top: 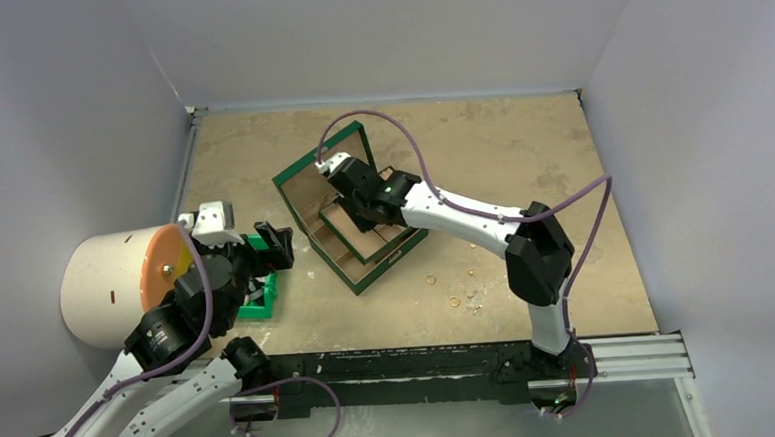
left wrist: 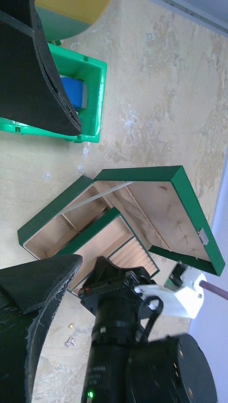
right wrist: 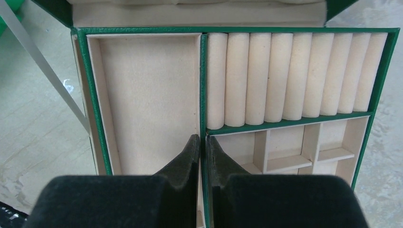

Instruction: Organize the mixed jewelry

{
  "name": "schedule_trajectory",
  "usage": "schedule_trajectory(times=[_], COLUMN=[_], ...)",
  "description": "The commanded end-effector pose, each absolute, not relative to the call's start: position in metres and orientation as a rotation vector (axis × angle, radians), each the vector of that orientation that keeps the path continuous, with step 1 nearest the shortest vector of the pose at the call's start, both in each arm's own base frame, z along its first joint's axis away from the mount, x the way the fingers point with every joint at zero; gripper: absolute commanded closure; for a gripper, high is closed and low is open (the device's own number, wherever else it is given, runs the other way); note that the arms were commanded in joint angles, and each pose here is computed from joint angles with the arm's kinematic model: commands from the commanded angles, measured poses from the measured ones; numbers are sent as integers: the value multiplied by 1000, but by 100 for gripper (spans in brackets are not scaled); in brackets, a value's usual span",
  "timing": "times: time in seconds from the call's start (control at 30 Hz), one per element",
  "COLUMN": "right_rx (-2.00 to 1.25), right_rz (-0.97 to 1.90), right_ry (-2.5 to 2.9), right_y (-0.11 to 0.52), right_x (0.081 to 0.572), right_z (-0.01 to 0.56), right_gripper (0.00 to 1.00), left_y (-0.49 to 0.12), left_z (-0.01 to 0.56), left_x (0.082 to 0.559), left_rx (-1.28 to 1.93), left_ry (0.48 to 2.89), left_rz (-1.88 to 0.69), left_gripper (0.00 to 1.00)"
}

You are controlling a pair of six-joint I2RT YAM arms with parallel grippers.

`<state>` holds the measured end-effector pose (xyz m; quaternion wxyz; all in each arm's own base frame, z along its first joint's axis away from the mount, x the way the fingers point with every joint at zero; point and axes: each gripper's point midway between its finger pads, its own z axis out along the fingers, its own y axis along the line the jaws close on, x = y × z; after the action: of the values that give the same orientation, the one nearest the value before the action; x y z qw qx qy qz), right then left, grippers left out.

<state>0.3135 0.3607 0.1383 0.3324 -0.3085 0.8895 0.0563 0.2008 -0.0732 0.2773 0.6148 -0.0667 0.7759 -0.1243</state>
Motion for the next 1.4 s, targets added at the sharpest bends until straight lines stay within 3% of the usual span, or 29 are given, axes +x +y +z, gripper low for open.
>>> schedule_trajectory(times=[0.0, 0.37, 1.37], right_rx=[-783, -833, -883], right_rz=[139, 133, 142], right_ry=[2265, 2316, 2350], right_y=[370, 386, 415], right_x=[322, 312, 284], right_z=[160, 127, 101], right_gripper=[100, 100, 100], left_y=[-66, -64, -66], left_z=[292, 293, 292], left_x=[200, 199, 199], left_rx=[-209, -216, -211], left_ry=[1741, 1731, 1737], left_rz=[-305, -310, -308], left_gripper=[5, 5, 5])
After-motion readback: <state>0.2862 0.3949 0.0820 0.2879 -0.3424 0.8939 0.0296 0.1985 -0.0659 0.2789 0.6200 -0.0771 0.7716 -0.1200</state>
